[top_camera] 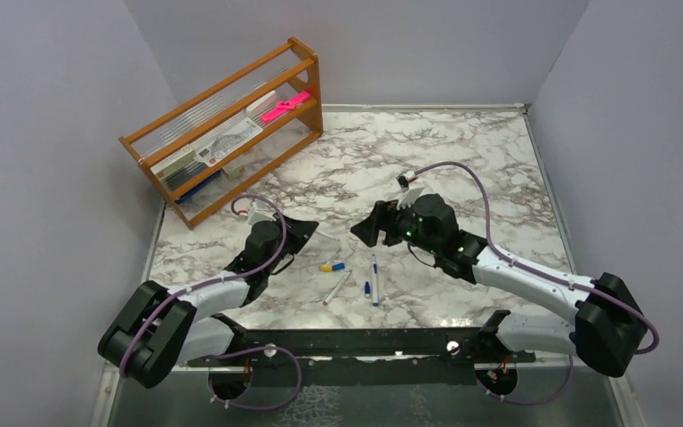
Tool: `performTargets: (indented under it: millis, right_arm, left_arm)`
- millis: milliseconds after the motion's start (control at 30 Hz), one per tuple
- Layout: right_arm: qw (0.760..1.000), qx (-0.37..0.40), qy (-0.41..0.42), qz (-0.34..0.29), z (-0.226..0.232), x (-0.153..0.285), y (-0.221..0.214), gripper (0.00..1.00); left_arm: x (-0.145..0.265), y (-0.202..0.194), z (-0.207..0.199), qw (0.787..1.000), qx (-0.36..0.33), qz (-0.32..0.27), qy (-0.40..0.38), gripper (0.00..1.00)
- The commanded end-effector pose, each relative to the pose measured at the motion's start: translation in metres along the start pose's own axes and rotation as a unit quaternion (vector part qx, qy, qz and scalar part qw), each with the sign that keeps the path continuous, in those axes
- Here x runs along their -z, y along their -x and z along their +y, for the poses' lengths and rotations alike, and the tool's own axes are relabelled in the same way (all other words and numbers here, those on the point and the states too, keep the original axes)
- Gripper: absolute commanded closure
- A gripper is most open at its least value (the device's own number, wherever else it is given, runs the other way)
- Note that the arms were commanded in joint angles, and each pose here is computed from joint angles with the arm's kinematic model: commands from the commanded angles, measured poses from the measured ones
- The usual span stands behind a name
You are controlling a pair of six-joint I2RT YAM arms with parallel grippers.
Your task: Insert the pens into the pen caps
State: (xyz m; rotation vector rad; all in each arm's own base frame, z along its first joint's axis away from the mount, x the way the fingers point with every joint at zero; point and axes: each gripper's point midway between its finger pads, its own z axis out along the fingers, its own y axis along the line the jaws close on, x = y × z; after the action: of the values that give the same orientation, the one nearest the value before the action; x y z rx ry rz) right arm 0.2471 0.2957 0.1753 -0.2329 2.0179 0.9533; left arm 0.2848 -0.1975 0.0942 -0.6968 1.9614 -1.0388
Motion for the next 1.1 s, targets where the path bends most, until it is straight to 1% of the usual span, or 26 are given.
performTargets:
  millis: [0,67,100,200,233,267,500,633,700,733,767,800,833,867,933,967,1000,1033,1067]
  right_arm:
    - [0.999,0.033,0.001,0.020,-0.005,-0.004,-0.009,0.25]
    - [0.999,0.036,0.007,0.028,-0.005,-0.005,-0.013,0.25]
    - [0.999,0.036,0.009,0.033,-0.005,-0.005,-0.016,0.25]
    - [0.998,0.041,0.014,0.039,-0.005,-0.005,-0.020,0.25]
    - [0.998,0.044,0.014,0.040,-0.006,-0.006,-0.020,0.25]
    - [0.998,0.048,0.013,0.041,-0.006,-0.006,-0.022,0.25]
    - [0.997,0.062,0.014,0.042,-0.007,-0.009,-0.020,0.25]
    - [0.997,0.056,-0.008,0.046,-0.014,-0.015,-0.021,0.25]
    - [0.997,0.050,-0.021,0.052,-0.018,-0.019,-0.022,0.29]
    - [0.997,0.046,-0.030,0.054,-0.021,-0.021,-0.023,0.33]
    - [0.997,0.042,-0.041,0.055,-0.025,-0.022,-0.023,0.37]
    - [0.996,0.038,-0.052,0.053,-0.028,-0.023,-0.021,0.42]
    - [0.996,0.034,-0.063,0.051,-0.032,-0.024,-0.019,0.51]
    - [0.996,0.032,-0.071,0.048,-0.036,-0.025,-0.016,0.58]
    - [0.995,0.028,-0.084,0.043,-0.046,-0.026,-0.009,0.70]
    - [0.995,0.033,-0.089,0.041,-0.052,-0.029,-0.006,0.72]
    - [0.994,0.053,-0.089,0.041,-0.057,-0.034,-0.003,0.72]
    - [0.992,0.080,-0.091,0.045,-0.062,-0.042,0.000,0.67]
    - [0.988,0.113,-0.093,0.052,-0.066,-0.051,0.000,0.60]
  left_arm:
    - [0.001,0.019,0.003,0.992,0.107,-0.072,0.000,0.98]
    - [0.002,0.016,0.014,0.990,0.117,-0.081,0.015,0.95]
    - [0.003,0.015,0.018,0.989,0.118,-0.085,0.021,0.91]
    - [0.005,0.012,0.026,0.987,0.124,-0.097,0.032,0.74]
    - [0.004,0.012,0.025,0.987,0.123,-0.097,0.032,0.69]
    - [0.004,0.010,0.024,0.988,0.120,-0.096,0.032,0.66]
    - [0.007,-0.001,0.030,0.990,0.116,-0.074,0.041,0.63]
    - [0.015,-0.003,0.036,0.990,0.114,-0.071,0.048,0.64]
    - [0.017,0.001,0.031,0.991,0.097,-0.077,0.044,0.65]
    - [0.017,0.005,0.022,0.993,0.072,-0.079,0.038,0.65]
    - [0.015,0.011,0.011,0.996,0.030,-0.080,0.035,0.65]
    - [0.011,0.017,-0.009,0.996,-0.019,-0.079,0.024,0.65]
    - [0.006,0.023,-0.029,0.994,-0.077,-0.075,0.015,0.65]
    - [-0.001,0.026,-0.047,0.989,-0.136,-0.065,0.006,0.64]
    - [-0.018,0.024,-0.077,0.967,-0.256,-0.019,-0.003,0.63]
    - [-0.027,0.023,-0.087,0.956,-0.294,0.005,0.003,0.62]
    - [-0.036,0.021,-0.095,0.944,-0.329,0.030,0.009,0.61]
    - [-0.043,0.020,-0.100,0.934,-0.354,0.047,0.013,0.61]
    - [-0.048,0.020,-0.105,0.928,-0.367,0.057,0.015,0.61]
